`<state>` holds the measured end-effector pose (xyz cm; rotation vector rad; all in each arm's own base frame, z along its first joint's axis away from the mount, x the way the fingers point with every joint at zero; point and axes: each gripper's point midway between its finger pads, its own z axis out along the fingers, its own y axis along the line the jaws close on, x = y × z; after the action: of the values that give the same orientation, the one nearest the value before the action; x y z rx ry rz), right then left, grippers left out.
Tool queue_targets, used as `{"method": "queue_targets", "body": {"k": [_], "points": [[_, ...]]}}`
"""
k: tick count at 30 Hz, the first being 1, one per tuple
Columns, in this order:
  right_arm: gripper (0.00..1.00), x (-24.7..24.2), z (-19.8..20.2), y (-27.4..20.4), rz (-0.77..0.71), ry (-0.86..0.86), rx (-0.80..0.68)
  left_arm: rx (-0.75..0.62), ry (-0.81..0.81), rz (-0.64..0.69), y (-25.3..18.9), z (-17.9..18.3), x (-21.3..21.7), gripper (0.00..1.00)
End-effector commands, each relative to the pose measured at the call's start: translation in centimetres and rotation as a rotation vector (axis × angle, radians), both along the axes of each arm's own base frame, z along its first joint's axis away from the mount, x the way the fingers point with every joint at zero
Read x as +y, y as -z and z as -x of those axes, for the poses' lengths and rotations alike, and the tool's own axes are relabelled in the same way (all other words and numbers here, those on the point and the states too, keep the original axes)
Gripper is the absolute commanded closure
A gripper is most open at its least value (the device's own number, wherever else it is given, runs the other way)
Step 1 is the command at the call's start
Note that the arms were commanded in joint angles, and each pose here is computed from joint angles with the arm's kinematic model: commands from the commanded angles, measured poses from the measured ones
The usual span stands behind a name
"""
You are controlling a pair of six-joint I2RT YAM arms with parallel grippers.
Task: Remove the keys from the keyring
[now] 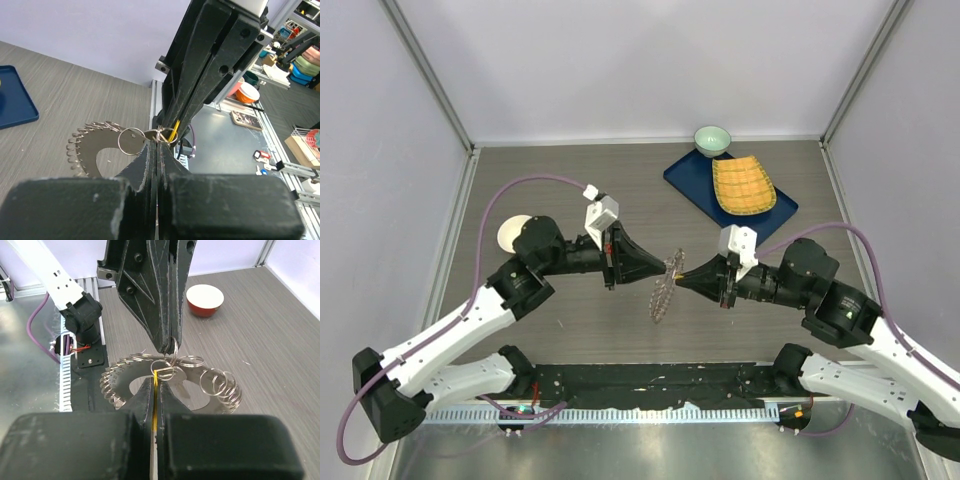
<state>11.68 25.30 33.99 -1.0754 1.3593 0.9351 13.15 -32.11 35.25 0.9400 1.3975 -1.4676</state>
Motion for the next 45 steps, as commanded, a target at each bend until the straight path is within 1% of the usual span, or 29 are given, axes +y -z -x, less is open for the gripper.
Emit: {"method": "queue_targets", "body": {"k": [1,8,13,26,33,40,45], "points": [[0.99,0.5,0.1,-1.2,-0.074,-0.007,0.004,-0.062,-0.044,0.094,-2.8,-0.1,0.8,1.00],[0.99,0.4,-0.4,-1.0,-0.086,0.022,0.001,-0.045,-0.048,0.107,-3.0,0.2,1.0,1.00],[0.99,0.5,-0.5,-1.2,-0.097,0.025,0.002,-0.019,-0.001,0.117,-2.9,0.9,0.8,1.00],[0.99,0.9,-0.8,-1.1,-0.121,0.031,0.011,0.034,0.050,0.213,-4.5,2.1,1.2,1.00],[0.99,0.7,-1.0,-1.3,-0.129,0.045,0.005,0.051,0.067,0.212,-4.3,2.3,1.2,1.00],[0.99,0.6,-1.1,-1.4,-0.136,0.057,0.000,0.050,0.124,0.224,-4.5,3.2,1.2,1.00],[0.99,0.4,-1.2,-1.9,-0.146,0.062,-0.007,0.046,0.177,0.207,-4.1,3.9,1.1,1.00]]}}
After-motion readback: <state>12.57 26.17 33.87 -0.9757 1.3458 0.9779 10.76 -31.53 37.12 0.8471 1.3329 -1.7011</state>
